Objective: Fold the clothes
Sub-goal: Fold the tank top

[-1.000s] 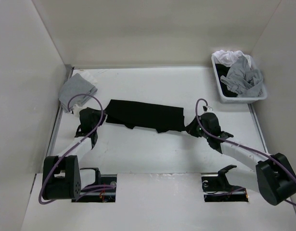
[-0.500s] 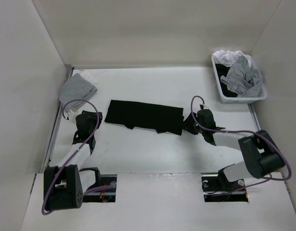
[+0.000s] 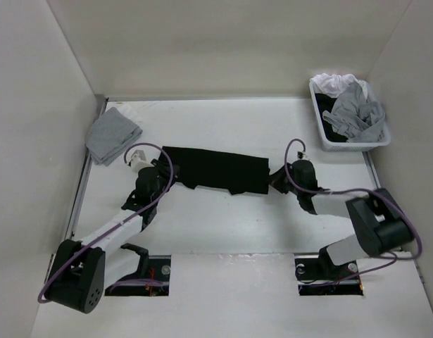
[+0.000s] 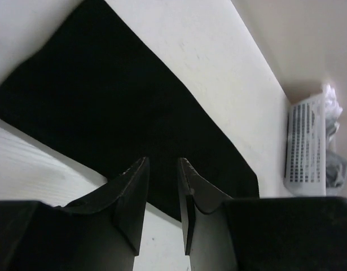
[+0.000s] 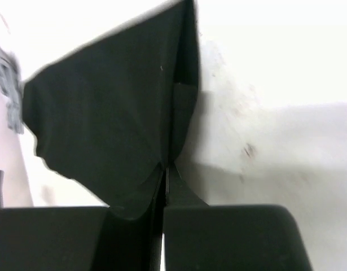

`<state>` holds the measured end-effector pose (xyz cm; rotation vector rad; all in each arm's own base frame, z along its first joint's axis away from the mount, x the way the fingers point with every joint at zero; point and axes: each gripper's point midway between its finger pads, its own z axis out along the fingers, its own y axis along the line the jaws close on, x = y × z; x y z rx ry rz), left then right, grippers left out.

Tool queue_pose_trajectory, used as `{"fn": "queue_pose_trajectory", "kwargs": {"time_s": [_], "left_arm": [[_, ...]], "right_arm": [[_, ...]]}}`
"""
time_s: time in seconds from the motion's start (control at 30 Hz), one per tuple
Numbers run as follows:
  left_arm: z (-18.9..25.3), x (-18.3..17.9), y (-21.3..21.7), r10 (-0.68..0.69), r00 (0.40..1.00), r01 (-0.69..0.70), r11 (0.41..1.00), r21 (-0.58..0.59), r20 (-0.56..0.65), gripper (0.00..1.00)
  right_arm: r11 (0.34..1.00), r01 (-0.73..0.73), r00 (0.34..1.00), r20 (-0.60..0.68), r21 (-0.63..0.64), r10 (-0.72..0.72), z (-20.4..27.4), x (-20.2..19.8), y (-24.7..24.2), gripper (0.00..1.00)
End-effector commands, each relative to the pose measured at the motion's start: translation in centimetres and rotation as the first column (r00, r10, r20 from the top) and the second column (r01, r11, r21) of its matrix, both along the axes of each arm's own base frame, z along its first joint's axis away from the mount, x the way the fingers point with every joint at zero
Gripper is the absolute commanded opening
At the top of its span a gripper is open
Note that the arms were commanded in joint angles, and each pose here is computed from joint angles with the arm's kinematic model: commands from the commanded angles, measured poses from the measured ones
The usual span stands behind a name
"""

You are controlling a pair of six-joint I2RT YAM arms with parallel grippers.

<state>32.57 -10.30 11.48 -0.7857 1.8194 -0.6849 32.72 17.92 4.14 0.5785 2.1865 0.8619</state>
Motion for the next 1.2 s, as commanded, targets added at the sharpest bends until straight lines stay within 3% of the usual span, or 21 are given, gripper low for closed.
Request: {"fn": "queue_pose_trajectory", "kwargs": {"time_s": [0.0,0.13,0.33,0.53,0.83,0.9,1.03,1.17], "left_arm": [[3.5,0.8,-2.7,-0.041,0.993,0.040,0.999,0.013,0.107,0.25],[3.8,-0.2,-6.5,-0.129,0.985,0.128,0.992,0.013,0.114,0.25],[6.0,-1.7,-9.5,-0.209,0.965,0.215,0.976,-0.018,0.159,0.25],[7.9,-2.5,-7.6,-0.176,0.965,0.186,0.982,-0.034,0.196,0.25],[9.9,-3.0,-1.4,-0.040,0.971,0.055,0.997,-0.057,0.237,0.26],[10.3,-3.0,-0.2,-0.010,0.969,0.026,0.998,-0.064,0.246,0.26],[10.9,-2.8,1.6,0.028,0.967,-0.010,0.997,-0.071,0.253,0.28],[11.4,-2.3,2.3,0.053,0.965,-0.031,0.996,-0.088,0.258,0.29]], "right_arm": [[0.994,0.102,0.989,0.112,-0.036,-0.097,3.6,-0.1,-3.4,0.00],[0.982,0.133,0.980,0.167,-0.138,-0.109,6.6,-1.5,-5.7,0.00],[0.948,0.125,0.959,0.282,-0.294,-0.039,14.0,0.2,-5.7,0.00],[0.900,-0.061,0.950,0.252,-0.431,0.185,16.2,1.6,3.0,0.01],[0.777,-0.312,0.893,0.110,-0.547,0.436,12.4,3.0,18.4,0.03],[0.755,-0.357,0.874,0.088,-0.550,0.477,11.3,3.0,21.6,0.07],[0.748,-0.401,0.857,0.071,-0.529,0.510,10.0,2.5,25.8,0.34],[0.782,-0.418,0.838,0.135,-0.461,0.528,12.0,1.1,26.3,0.39]]}}
